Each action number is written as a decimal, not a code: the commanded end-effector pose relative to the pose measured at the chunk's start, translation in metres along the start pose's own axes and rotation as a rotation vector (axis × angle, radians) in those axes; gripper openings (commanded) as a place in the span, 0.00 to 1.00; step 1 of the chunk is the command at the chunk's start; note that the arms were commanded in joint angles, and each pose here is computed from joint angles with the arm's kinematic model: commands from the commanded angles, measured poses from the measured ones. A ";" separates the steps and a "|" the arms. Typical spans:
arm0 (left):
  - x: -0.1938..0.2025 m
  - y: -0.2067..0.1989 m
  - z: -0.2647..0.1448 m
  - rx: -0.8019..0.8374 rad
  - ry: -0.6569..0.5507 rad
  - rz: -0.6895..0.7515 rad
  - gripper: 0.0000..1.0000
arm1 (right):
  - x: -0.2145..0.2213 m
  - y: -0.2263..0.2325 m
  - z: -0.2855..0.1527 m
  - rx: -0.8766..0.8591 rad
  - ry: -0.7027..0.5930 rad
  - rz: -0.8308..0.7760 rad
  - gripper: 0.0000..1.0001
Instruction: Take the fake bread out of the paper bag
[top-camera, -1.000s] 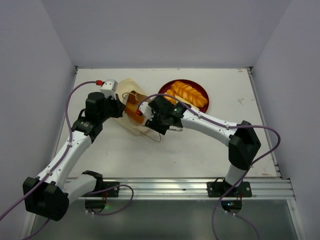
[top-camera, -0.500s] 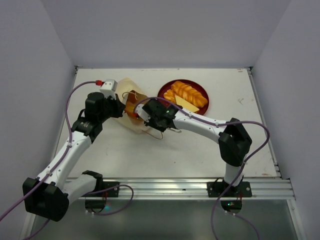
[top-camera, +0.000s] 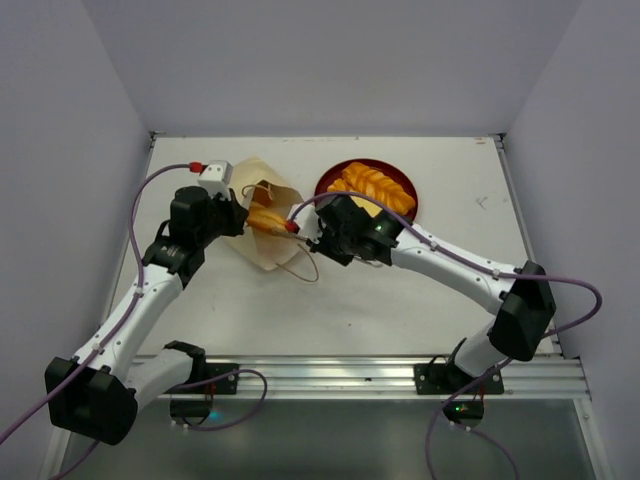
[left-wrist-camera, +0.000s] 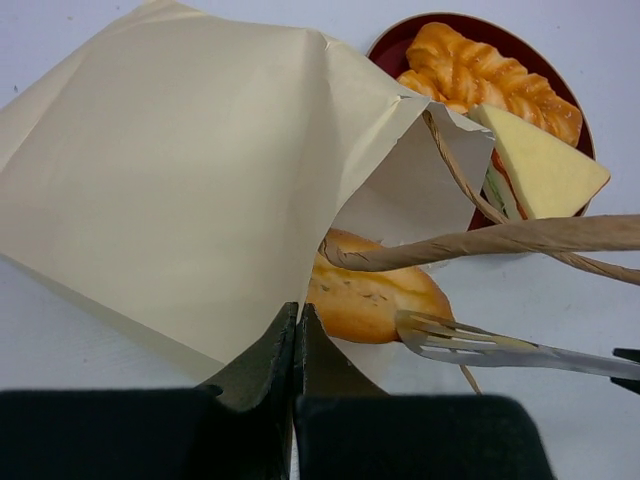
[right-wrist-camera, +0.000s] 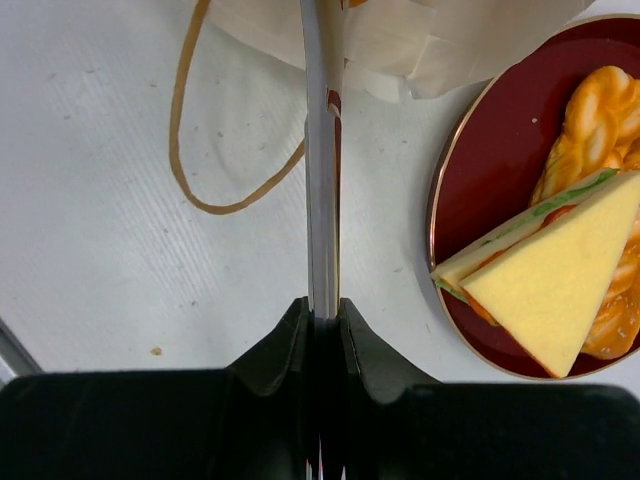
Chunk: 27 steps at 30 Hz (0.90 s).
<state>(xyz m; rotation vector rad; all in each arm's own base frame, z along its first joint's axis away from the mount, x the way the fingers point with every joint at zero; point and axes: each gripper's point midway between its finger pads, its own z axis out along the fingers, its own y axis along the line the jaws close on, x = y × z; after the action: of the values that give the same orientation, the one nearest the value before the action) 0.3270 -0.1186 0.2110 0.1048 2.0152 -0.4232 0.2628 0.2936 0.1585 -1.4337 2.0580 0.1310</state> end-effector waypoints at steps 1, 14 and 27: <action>-0.027 0.002 -0.001 -0.017 -0.088 0.012 0.00 | -0.011 0.004 -0.028 -0.044 -0.107 -0.012 0.00; -0.042 0.017 0.003 -0.117 -0.111 -0.003 0.00 | 0.028 0.014 -0.073 -0.108 -0.142 -0.033 0.00; -0.050 0.030 0.012 -0.189 -0.098 -0.025 0.00 | 0.070 -0.006 -0.125 -0.038 -0.198 0.021 0.00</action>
<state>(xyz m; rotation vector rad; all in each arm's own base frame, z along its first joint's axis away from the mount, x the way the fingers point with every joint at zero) 0.3567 -0.0999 0.2187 0.0057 2.0093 -0.2768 0.1994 0.1922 0.2107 -1.3891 1.9634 0.3003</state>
